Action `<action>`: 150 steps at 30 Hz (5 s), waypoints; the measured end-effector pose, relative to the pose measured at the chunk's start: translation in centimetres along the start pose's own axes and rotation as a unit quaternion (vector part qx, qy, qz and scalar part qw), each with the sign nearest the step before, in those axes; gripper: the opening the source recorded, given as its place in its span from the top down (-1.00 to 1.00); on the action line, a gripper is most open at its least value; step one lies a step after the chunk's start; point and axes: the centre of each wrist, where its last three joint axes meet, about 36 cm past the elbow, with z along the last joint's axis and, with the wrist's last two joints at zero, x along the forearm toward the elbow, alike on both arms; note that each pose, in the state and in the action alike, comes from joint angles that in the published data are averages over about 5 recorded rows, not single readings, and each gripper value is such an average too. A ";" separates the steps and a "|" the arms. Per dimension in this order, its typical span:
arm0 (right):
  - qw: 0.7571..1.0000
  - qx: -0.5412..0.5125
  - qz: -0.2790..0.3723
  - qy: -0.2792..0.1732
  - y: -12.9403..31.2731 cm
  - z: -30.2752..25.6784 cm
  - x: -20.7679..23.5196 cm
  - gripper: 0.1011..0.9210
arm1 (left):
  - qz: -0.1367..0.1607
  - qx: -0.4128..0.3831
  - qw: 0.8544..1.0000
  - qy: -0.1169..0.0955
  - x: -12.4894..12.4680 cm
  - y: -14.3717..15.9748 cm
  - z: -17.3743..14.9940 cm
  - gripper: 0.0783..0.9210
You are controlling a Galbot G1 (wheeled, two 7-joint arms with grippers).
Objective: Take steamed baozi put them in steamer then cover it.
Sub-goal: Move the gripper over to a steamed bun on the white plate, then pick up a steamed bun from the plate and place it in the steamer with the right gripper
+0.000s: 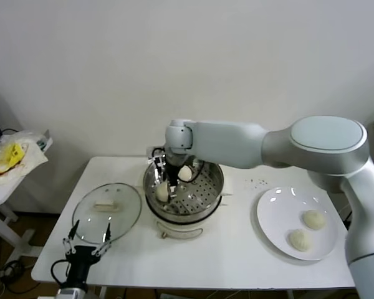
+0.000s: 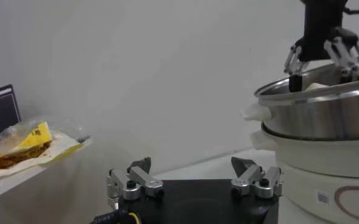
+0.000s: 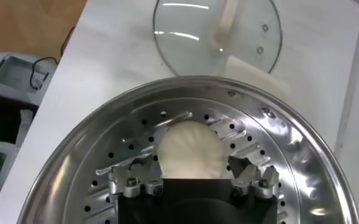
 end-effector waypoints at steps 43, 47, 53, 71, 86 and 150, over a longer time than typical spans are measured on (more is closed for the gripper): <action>0.984 -0.141 -0.054 0.092 24.1 38.1 -0.3 -0.76 | -0.009 0.004 1.000 0.030 1.1 -0.3 0.7 -0.77; 0.982 -0.144 -0.061 0.105 24.9 39.0 -1.6 -0.76 | -0.010 0.004 0.999 0.032 1.1 -0.4 0.8 -0.77; 0.980 -0.147 -0.066 0.117 25.3 39.8 -3.0 -0.76 | -0.010 0.004 0.999 0.035 1.2 -0.5 0.9 -0.77; 0.980 -0.143 -0.071 0.117 24.6 39.7 -5.1 -0.50 | -0.011 0.001 0.999 0.039 1.1 -0.5 1.1 -0.77; 0.985 -0.111 -0.064 0.114 23.3 39.2 -3.6 -0.39 | -0.009 0.001 0.999 0.038 1.3 -0.7 1.0 -0.77; 0.734 0.661 -0.114 0.109 6.3 -5.2 -0.5 -0.75 | 0.000 0.014 0.998 0.064 3.6 -0.4 0.7 -0.77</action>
